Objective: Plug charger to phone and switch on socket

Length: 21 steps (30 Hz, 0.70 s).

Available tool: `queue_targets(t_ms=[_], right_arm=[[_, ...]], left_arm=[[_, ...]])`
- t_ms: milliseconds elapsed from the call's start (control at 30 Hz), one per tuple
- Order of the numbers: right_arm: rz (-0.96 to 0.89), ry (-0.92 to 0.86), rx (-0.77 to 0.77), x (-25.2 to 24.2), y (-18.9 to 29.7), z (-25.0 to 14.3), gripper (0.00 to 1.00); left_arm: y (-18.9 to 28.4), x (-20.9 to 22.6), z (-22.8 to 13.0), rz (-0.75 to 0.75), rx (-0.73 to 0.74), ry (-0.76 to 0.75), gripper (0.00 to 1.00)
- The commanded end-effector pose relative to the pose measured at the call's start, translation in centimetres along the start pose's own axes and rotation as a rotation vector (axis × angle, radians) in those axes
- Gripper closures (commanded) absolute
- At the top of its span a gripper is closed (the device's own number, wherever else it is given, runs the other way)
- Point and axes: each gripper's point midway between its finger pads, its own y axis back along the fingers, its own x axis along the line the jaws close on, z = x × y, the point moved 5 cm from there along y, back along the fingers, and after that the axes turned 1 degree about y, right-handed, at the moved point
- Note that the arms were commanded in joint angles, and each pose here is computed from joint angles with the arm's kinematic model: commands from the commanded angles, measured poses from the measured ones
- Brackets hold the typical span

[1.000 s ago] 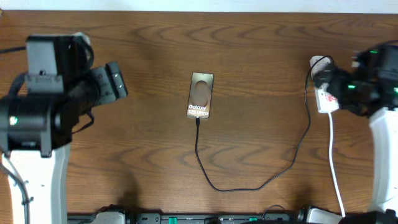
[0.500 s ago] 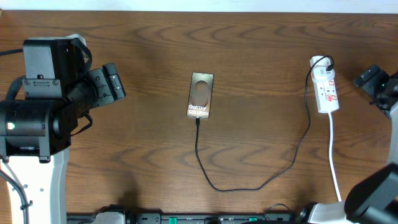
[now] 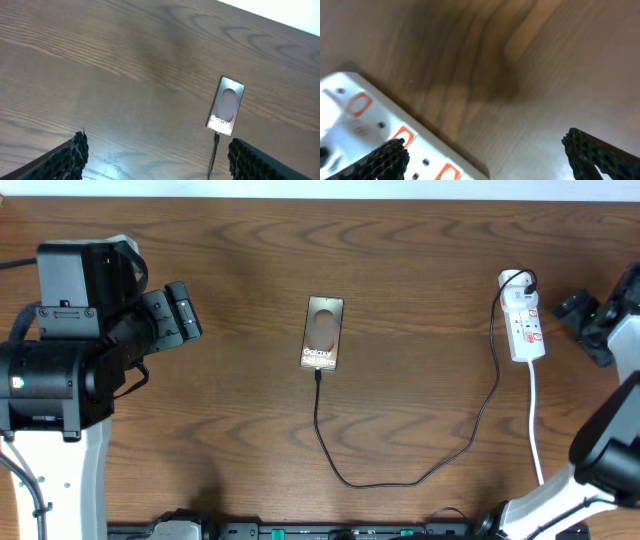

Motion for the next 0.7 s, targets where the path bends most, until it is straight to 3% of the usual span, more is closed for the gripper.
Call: queue_targets(t_ms=[0, 233, 667], right_arm=[[0.08, -0.018, 0.073, 1.4, -2.1, -1.2, 0.01], [0.076, -0.15, 0.118, 1.5, -4.8, -2.2, 0.01], [0.134, -0.157, 0.121, 2.4, -4.9, -2.1, 0.01]], left_arm=[[0.0, 0.3, 0.0, 0.016, -0.001, 0.012, 0.11], [0.0, 0.3, 0.0, 0.016, -0.001, 0.012, 0.11], [0.0, 0.3, 0.0, 0.016, -0.001, 0.012, 0.11]])
